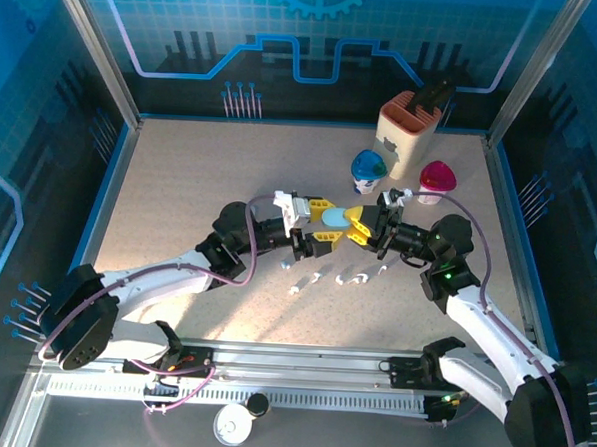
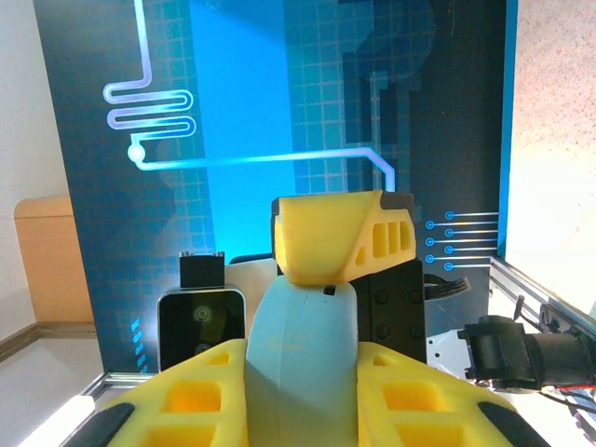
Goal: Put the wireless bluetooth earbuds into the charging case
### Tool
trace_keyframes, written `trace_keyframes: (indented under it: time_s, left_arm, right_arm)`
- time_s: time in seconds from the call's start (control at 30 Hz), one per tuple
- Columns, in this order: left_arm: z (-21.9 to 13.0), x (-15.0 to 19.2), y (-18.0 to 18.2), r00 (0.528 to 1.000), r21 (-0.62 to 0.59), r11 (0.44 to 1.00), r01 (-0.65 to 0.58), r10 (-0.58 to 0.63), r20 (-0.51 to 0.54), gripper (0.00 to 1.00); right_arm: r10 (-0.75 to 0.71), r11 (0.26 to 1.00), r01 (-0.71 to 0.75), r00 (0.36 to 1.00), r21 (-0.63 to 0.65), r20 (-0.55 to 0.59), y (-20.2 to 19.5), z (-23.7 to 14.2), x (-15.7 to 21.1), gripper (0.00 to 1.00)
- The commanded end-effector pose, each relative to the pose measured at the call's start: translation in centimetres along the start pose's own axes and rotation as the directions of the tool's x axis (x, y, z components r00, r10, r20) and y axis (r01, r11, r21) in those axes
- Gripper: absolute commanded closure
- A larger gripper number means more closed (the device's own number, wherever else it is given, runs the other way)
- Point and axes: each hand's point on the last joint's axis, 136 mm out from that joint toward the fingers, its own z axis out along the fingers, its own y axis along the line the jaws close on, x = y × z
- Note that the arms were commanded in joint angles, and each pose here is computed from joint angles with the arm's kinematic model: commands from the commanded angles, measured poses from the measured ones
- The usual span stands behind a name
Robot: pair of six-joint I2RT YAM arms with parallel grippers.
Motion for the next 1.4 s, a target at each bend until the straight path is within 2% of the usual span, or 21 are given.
trace_keyframes:
  time_s: [0.0,0.23,0.37,0.63,0.83,1.03,1.1,1.13,1.27,1.37]
  left_arm:
    - [-0.1,-0.6,-0.6,0.998,0.042,0.997,-0.061,0.060,0.034,0.45]
    - [0.0,-0.5,-0.6,0.997,0.042,0.997,-0.067,0.065,0.035,0.45]
    - [0.0,-0.2,-0.6,0.998,0.043,0.997,-0.061,0.059,0.035,0.40]
    - [0.2,-0.4,-0.3,0.998,0.037,0.998,-0.058,0.056,0.042,0.42]
    - [0.2,-0.3,-0.3,0.998,0.039,0.998,-0.049,0.048,0.041,0.49]
    - [0.3,-0.1,-0.3,0.998,0.043,0.998,-0.046,0.044,0.037,0.61]
    - [0.3,-0.1,-0.3,0.999,0.044,0.998,-0.044,0.042,0.033,0.64]
    - [0.3,0.0,-0.4,0.999,0.046,0.998,-0.042,0.040,0.030,0.64]
    - [0.2,0.6,-0.4,0.999,0.050,0.998,-0.032,0.032,-0.002,0.65]
    - [0.0,1.1,-0.5,0.999,0.050,0.998,-0.034,0.036,-0.026,0.65]
  right_arm:
    - [-0.034,0.998,0.034,0.999,-0.046,0.002,1.7,0.0,0.0,0.94]
    - [-0.040,0.997,0.040,0.999,-0.061,-0.003,2.3,0.2,-0.1,0.95]
    - [-0.046,0.997,0.046,0.999,-0.070,0.000,2.5,0.2,-0.1,0.96]
    - [-0.039,0.997,0.039,0.999,-0.065,-0.001,2.1,0.1,0.1,0.97]
    - [-0.032,0.997,0.032,0.999,-0.065,0.000,1.9,0.1,0.1,0.98]
    - [-0.029,0.998,0.029,1.000,-0.050,0.001,1.5,0.1,0.0,0.97]
    - [-0.031,0.999,0.031,1.000,-0.037,0.001,1.2,0.0,0.0,0.92]
    - [-0.033,0.999,0.033,0.999,-0.028,0.003,1.0,0.0,0.0,0.86]
    - [-0.080,0.997,0.080,0.996,0.010,0.028,0.6,-0.4,-0.5,0.46]
    - [-0.108,0.992,0.104,0.992,0.068,0.061,0.1,-1.0,-1.2,0.26]
